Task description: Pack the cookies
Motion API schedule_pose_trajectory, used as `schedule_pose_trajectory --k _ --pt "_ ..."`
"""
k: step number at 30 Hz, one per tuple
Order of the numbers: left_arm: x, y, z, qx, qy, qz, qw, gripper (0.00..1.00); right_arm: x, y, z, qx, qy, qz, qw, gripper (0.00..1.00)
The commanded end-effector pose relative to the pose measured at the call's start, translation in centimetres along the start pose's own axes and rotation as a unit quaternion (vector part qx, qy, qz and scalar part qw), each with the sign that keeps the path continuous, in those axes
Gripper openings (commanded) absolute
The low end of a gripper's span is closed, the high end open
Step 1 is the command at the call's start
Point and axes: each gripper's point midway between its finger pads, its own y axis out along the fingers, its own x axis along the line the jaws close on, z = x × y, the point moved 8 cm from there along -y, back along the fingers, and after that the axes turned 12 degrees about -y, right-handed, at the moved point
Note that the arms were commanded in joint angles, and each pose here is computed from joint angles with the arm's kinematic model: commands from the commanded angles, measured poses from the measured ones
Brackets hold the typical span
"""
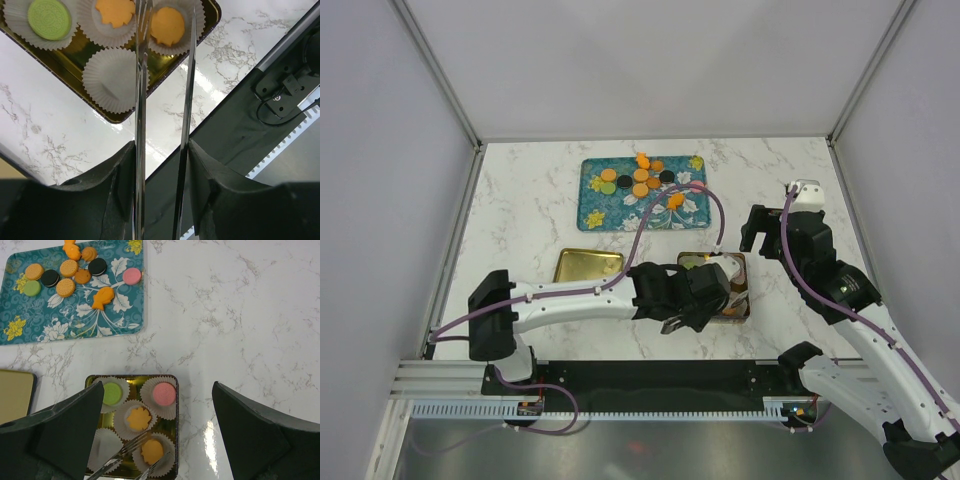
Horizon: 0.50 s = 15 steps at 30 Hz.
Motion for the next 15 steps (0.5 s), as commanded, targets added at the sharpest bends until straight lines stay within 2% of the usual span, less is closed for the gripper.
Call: schedule_pose_trajectory --k 1,8,15 --pt "0.0 -3.0 -3.2 -0.066 -0.015 0.020 0.997 0.50 -0.3 -0.7 -1.1 -0.018 0.009 0.007 1.000 0.98" --pt "2.2 -4.5 -5.1 -0.091 -0.041 0.012 0.995 0.49 -0.3 -0.7 -1.2 -0.020 0.009 0.007 1.000 0.98" --pt "7.5 -5.6 -8.7 -0.133 -0.089 -0.044 0.986 0.49 -0.2 -0.6 -1.3 -0.019 0.010 0.004 1.000 0.98"
